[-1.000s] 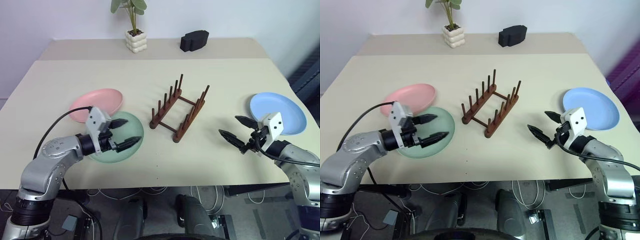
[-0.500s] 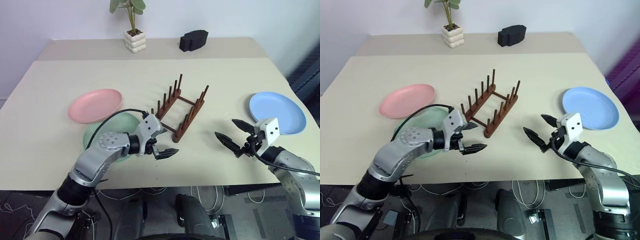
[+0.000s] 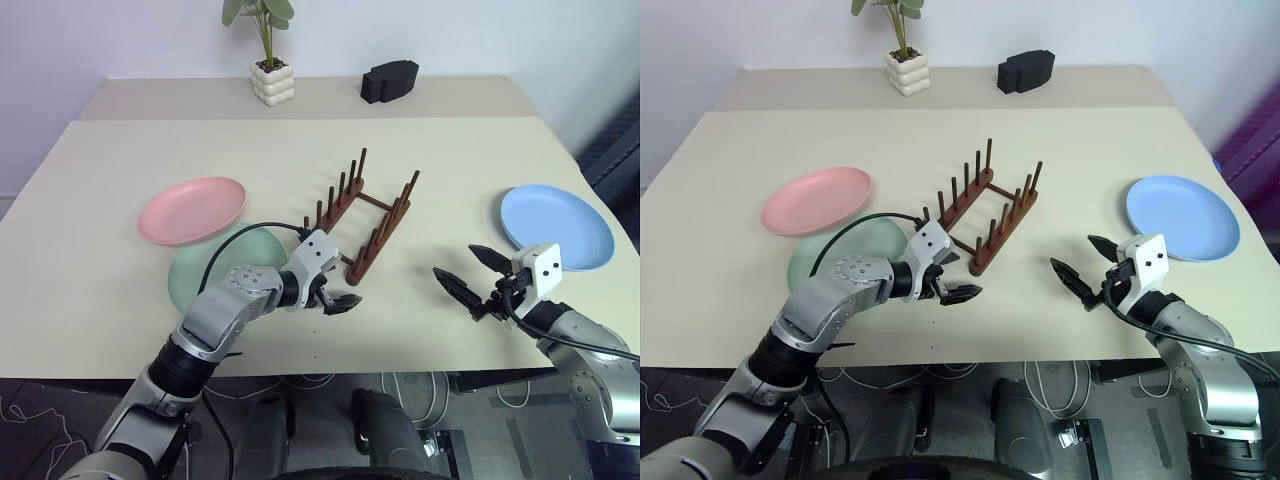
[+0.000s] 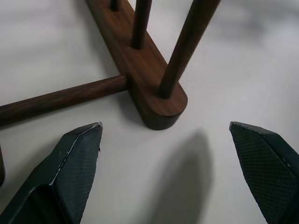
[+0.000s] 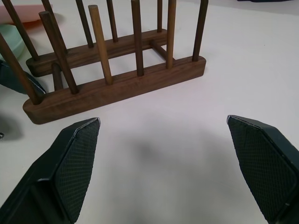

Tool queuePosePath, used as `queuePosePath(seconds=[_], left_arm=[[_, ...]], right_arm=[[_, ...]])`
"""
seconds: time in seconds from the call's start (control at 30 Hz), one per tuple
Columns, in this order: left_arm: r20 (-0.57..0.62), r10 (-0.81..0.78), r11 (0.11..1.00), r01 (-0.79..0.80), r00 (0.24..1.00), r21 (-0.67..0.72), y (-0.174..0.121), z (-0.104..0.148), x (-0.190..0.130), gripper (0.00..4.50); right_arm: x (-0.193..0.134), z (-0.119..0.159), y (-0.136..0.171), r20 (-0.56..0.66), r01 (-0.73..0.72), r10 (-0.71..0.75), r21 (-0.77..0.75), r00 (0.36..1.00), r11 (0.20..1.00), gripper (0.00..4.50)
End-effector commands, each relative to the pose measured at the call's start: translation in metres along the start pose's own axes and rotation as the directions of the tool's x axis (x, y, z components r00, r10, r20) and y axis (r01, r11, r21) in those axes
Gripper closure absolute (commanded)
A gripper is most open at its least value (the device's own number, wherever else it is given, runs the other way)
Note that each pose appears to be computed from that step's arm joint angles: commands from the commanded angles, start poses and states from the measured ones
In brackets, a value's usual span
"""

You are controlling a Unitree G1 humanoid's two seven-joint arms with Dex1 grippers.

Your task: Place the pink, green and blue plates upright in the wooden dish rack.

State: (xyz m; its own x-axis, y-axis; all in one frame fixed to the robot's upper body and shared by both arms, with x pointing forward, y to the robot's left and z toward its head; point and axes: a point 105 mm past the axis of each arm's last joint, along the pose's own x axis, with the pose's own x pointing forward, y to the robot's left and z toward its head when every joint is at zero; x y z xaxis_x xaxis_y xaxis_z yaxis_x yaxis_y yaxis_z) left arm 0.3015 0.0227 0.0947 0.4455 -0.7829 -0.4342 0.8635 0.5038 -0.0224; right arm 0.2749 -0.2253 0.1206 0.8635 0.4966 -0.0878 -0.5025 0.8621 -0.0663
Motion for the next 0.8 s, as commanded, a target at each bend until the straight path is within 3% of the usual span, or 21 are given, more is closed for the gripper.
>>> queuePosePath(seconds=[0.03, 0.13, 0.23, 0.37, 0.43, 0.6, 0.8], left_arm=[[0.012, 0.006, 1.000, -0.006, 1.000, -0.016, -0.002, 0.004, 0.009, 0.00], [0.012, 0.001, 0.999, 0.000, 1.000, -0.034, -0.004, 0.004, 0.015, 0.00], [0.017, -0.003, 0.998, 0.004, 1.000, -0.055, -0.005, 0.004, 0.018, 0.82], [0.021, 0.002, 0.998, -0.001, 1.000, -0.062, -0.004, 0.004, 0.019, 2.81], [0.023, 0.005, 0.998, -0.004, 1.000, -0.063, -0.003, 0.005, 0.020, 3.46], [0.023, 0.017, 0.998, -0.016, 1.000, -0.052, 0.000, 0.005, 0.022, 3.68], [0.075, -0.058, 0.995, 0.051, 0.995, 0.091, -0.001, 0.016, 0.016, 3.68]], right_arm=[[0.001, 0.015, 0.005, 0.052, -0.010, 0.012, -0.036, 0.999, 0.999, 0.07], [0.002, 0.016, 0.005, 0.055, -0.012, 0.014, -0.038, 0.998, 0.999, 0.07], [0.003, 0.017, 0.006, 0.055, -0.013, 0.015, -0.041, 0.998, 0.999, 0.00], [0.002, 0.018, 0.006, 0.055, -0.012, 0.014, -0.043, 0.998, 0.999, 0.00], [0.002, 0.019, 0.006, 0.056, -0.012, 0.014, -0.044, 0.998, 0.999, 0.00], [0.003, 0.020, 0.006, 0.060, -0.011, 0.014, -0.048, 0.998, 0.999, 0.00], [0.001, 0.018, 0.004, 0.031, -0.016, 0.017, -0.056, 0.999, 0.998, 0.00]])
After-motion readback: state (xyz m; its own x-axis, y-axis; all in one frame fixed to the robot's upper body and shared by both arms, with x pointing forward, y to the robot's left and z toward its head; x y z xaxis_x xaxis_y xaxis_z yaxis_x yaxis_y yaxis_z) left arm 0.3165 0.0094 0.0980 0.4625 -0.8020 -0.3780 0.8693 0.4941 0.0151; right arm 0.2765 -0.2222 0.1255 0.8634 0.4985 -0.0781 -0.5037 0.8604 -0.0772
